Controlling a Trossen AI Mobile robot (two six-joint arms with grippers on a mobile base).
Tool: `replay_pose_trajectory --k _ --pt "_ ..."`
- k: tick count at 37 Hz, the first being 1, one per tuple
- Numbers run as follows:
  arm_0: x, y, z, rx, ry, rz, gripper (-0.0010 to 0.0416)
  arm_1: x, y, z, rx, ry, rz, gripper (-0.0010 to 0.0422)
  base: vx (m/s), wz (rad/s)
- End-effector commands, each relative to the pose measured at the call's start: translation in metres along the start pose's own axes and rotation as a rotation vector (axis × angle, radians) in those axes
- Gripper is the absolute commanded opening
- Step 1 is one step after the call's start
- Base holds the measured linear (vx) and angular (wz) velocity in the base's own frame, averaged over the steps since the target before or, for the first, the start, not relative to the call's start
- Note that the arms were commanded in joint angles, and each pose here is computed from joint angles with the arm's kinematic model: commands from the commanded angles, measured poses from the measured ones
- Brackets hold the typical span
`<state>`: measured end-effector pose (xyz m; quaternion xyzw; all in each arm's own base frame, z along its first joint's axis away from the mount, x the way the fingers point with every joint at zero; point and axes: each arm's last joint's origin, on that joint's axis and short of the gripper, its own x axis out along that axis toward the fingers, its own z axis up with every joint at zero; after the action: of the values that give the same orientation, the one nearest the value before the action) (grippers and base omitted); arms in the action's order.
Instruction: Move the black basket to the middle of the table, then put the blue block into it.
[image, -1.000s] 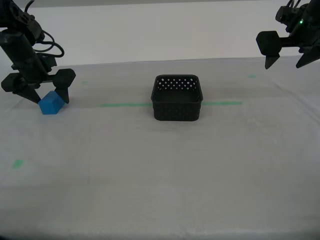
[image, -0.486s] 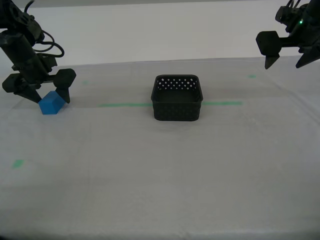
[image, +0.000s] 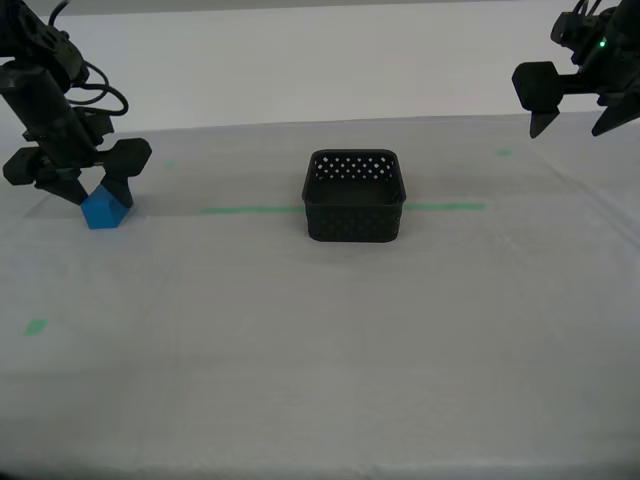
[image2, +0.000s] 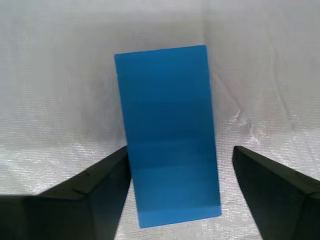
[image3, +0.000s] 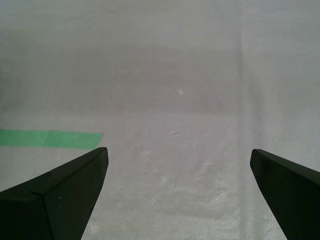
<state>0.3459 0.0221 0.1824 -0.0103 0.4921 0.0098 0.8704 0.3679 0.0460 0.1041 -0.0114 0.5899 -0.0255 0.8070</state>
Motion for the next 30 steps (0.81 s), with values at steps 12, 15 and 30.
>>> replay_pose_trajectory --k 12,15,30 --pt "0.000 0.000 0.000 0.000 -0.002 0.001 0.0399 0.000 0.001 0.000 -0.010 0.004 0.027 0.0110 0.000 0.000" --pt "0.000 0.000 0.000 0.000 -0.002 0.001 0.0398 0.000 0.001 0.000 -0.010 0.004 0.027 0.0074 0.000 0.000" --pt "0.000 0.000 0.000 0.000 -0.002 0.001 0.0399 -0.031 -0.011 0.007 -0.088 -0.064 0.053 0.0002 0.000 0.000"
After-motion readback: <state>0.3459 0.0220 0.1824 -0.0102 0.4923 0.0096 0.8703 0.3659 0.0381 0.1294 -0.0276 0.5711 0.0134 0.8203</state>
